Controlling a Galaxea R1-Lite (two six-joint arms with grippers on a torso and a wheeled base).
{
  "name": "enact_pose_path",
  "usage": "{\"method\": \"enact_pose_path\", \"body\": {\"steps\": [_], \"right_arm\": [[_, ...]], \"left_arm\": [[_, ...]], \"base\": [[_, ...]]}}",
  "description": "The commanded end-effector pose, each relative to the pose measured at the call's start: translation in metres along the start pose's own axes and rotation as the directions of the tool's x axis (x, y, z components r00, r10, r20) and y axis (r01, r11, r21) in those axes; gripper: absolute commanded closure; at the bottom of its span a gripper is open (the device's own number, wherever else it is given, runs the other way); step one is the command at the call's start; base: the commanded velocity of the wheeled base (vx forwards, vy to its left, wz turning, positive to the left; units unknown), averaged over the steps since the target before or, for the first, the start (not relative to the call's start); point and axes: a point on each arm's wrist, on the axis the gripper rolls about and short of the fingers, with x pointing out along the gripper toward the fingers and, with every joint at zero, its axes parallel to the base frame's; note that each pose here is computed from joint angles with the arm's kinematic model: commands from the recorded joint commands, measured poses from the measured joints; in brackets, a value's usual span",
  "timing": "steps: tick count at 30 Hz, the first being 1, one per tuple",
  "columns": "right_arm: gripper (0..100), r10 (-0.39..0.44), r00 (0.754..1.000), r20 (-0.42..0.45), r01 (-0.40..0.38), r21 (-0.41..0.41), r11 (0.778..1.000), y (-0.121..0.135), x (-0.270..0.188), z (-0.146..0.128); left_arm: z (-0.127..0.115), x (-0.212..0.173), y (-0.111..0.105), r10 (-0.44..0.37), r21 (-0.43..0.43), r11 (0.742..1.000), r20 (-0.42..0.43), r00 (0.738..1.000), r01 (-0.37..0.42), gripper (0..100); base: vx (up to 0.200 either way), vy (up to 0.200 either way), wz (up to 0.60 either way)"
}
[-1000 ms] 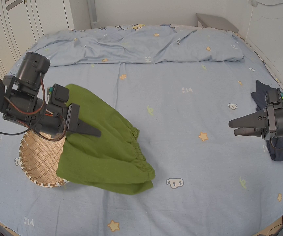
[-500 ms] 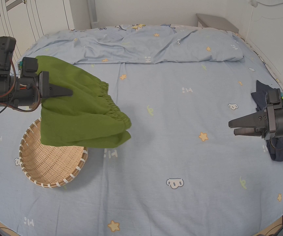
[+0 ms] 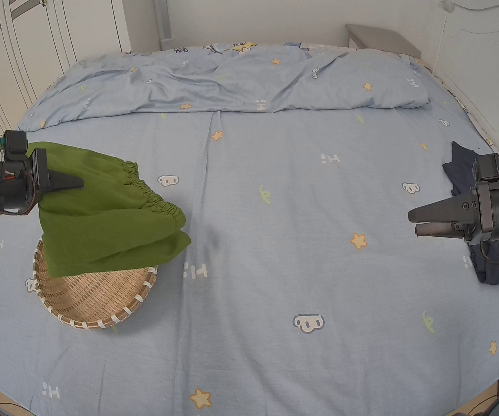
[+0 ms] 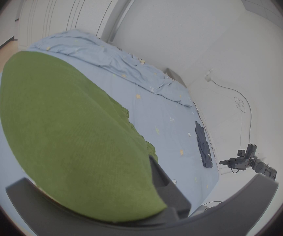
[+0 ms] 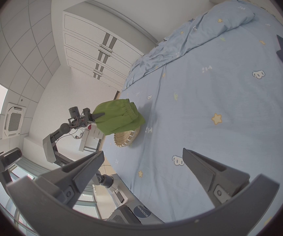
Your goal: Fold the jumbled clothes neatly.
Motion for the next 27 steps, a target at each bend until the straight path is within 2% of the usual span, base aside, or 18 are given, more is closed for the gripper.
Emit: {"method": "enact_pose_path", "body": {"steps": [1, 2, 4, 6, 7, 8, 10, 14, 15, 17, 18, 19, 21, 22, 27], "right_arm": [[0, 0.015, 1.000, 0.006, -0.015, -0.011, 1.000, 0.005, -0.004, -0.001], [0, 0.015, 1.000, 0.006, -0.015, -0.011, 1.000, 0.005, -0.004, -0.001], [0, 0.018, 1.000, 0.002, -0.018, -0.010, 1.000, 0.005, -0.003, -0.002], [0, 0.018, 1.000, 0.002, -0.018, -0.012, 1.000, 0.005, -0.003, -0.002], [0, 0.019, 1.000, 0.000, -0.019, -0.011, 1.000, 0.005, -0.003, -0.002], [0, 0.019, 1.000, -0.003, -0.019, -0.010, 1.000, 0.005, -0.002, -0.003], [0, 0.020, 1.000, -0.008, -0.020, -0.008, 1.000, 0.005, -0.002, -0.004], [0, 0.028, 0.999, -0.020, -0.029, -0.010, 1.000, 0.006, 0.001, -0.006], [0, 0.028, 0.999, -0.021, -0.028, -0.009, 1.000, 0.006, 0.001, -0.006], [0, 0.031, 0.999, -0.028, -0.031, -0.009, 0.999, 0.006, 0.003, -0.007], [0, 0.031, 0.999, -0.028, -0.031, -0.009, 0.999, 0.006, 0.003, -0.007], [0, 0.032, 0.999, -0.029, -0.032, -0.009, 0.999, 0.006, 0.003, -0.007], [0, 0.031, 0.999, -0.030, -0.031, -0.007, 0.999, 0.006, 0.003, -0.008], [0, 0.032, 0.999, -0.030, -0.032, -0.008, 0.999, 0.006, 0.003, -0.008], [0, 0.031, 0.999, -0.033, -0.031, -0.007, 0.999, 0.005, 0.004, -0.008]], "left_arm": [[-0.014, -0.010, 0.009, 0.038, -0.067, 0.997, -0.009, 0.999, -0.039, 100], [-0.014, -0.011, 0.009, 0.040, -0.071, 0.997, -0.008, 0.999, -0.040, 100], [-0.021, -0.011, 0.016, 0.065, -0.154, 0.986, -0.032, 0.997, -0.069, 100], [-0.021, -0.011, 0.017, 0.066, -0.160, 0.985, -0.034, 0.997, -0.071, 100], [-0.030, -0.009, 0.025, 0.089, -0.232, 0.967, -0.070, 0.994, -0.103, 100], [-0.033, -0.010, 0.031, 0.110, -0.262, 0.956, -0.083, 0.990, -0.128, 100], [-0.034, -0.004, 0.045, 0.140, -0.307, 0.936, -0.118, 0.983, -0.170, 100], [-0.036, 0.017, 0.075, 0.177, -0.393, 0.878, -0.259, 0.949, -0.271, 100], [-0.037, 0.018, 0.076, 0.177, -0.395, 0.877, -0.267, 0.947, -0.275, 100], [-0.042, 0.040, 0.097, 0.182, -0.429, 0.836, -0.372, 0.910, -0.342, 100], [-0.042, 0.041, 0.099, 0.182, -0.432, 0.833, -0.378, 0.908, -0.346, 100], [-0.045, 0.057, 0.113, 0.177, -0.445, 0.814, -0.424, 0.888, -0.374, 100], [-0.047, 0.064, 0.121, 0.177, -0.451, 0.804, -0.439, 0.881, -0.386, 100], [-0.048, 0.074, 0.134, 0.176, -0.462, 0.789, -0.459, 0.871, -0.404, 100], [-0.050, 0.090, 0.151, 0.178, -0.473, 0.767, -0.492, 0.852, -0.433, 100]], "base": [[0.000, 0.000, 0.00], [0.000, 0.000, 0.00], [0.000, 0.000, 0.00], [0.000, 0.000, 0.00], [0.000, 0.000, 0.00], [0.000, 0.000, 0.00], [0.000, 0.000, 0.00], [0.000, 0.000, 0.00], [0.000, 0.000, 0.00], [0.000, 0.000, 0.00], [0.000, 0.000, 0.00], [0.000, 0.000, 0.00], [0.000, 0.000, 0.00], [0.000, 0.000, 0.00], [0.000, 0.000, 0.00]]}}
